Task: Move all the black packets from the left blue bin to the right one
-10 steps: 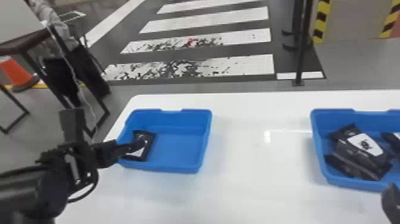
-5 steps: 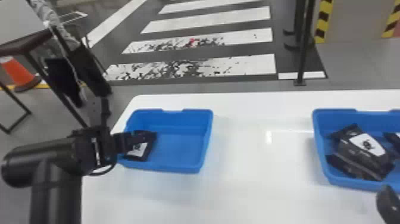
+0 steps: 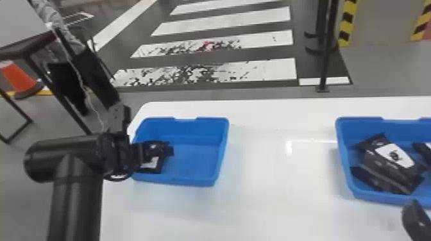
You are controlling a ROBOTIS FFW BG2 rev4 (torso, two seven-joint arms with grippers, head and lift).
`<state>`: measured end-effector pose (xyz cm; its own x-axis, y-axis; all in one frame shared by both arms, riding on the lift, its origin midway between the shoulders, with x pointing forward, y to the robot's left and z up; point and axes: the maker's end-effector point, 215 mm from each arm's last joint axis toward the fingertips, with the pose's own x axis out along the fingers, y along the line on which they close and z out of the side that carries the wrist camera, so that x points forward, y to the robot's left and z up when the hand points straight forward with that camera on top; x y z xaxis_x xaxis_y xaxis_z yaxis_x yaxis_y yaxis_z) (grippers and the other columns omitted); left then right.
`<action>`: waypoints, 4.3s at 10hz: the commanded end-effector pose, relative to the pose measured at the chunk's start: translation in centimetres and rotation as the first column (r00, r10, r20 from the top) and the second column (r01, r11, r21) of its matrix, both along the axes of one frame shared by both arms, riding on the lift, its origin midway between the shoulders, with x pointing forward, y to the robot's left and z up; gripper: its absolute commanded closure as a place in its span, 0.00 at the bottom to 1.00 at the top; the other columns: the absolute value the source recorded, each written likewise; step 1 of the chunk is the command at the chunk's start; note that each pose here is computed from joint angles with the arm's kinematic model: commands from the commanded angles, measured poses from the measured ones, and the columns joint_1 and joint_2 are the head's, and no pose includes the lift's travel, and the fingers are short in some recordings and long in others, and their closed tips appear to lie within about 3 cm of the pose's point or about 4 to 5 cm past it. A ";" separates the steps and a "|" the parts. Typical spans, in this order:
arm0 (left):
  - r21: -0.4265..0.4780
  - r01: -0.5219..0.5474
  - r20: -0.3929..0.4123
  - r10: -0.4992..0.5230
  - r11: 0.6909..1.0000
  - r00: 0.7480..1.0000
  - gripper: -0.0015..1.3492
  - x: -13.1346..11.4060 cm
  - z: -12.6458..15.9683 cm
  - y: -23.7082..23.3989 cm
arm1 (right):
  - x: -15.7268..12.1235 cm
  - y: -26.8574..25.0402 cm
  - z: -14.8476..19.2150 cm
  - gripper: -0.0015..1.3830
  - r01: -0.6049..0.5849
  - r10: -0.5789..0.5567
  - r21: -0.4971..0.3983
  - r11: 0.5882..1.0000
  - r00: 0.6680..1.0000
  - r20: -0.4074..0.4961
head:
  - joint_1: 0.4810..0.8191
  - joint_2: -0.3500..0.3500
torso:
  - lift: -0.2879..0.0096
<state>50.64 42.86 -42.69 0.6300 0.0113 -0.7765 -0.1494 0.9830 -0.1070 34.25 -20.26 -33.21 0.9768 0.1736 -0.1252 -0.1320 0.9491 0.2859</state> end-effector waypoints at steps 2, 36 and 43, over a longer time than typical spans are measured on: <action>-0.004 -0.027 -0.092 0.027 1.000 0.995 0.23 -1.8 -1.5 0.2 | 0.0 0.0 -0.2 0.16 -0.001 0.001 0.006 1.000 1.000 -0.004 | 0.63 0.92 | 0.35; -0.330 0.824 0.507 -0.650 0.460 0.566 0.75 -12.9 12.9 -43.6 | 7.0 13.0 4.8 0.92 -0.400 0.342 0.342 0.850 0.914 0.217 | 0.63 0.34 | 0.35; -0.396 0.701 0.501 -0.500 0.594 0.706 0.13 -15.5 10.4 -36.4 | 14.1 3.2 0.2 0.92 -0.274 0.243 0.247 0.929 0.958 0.152 | 0.63 0.30 | 0.35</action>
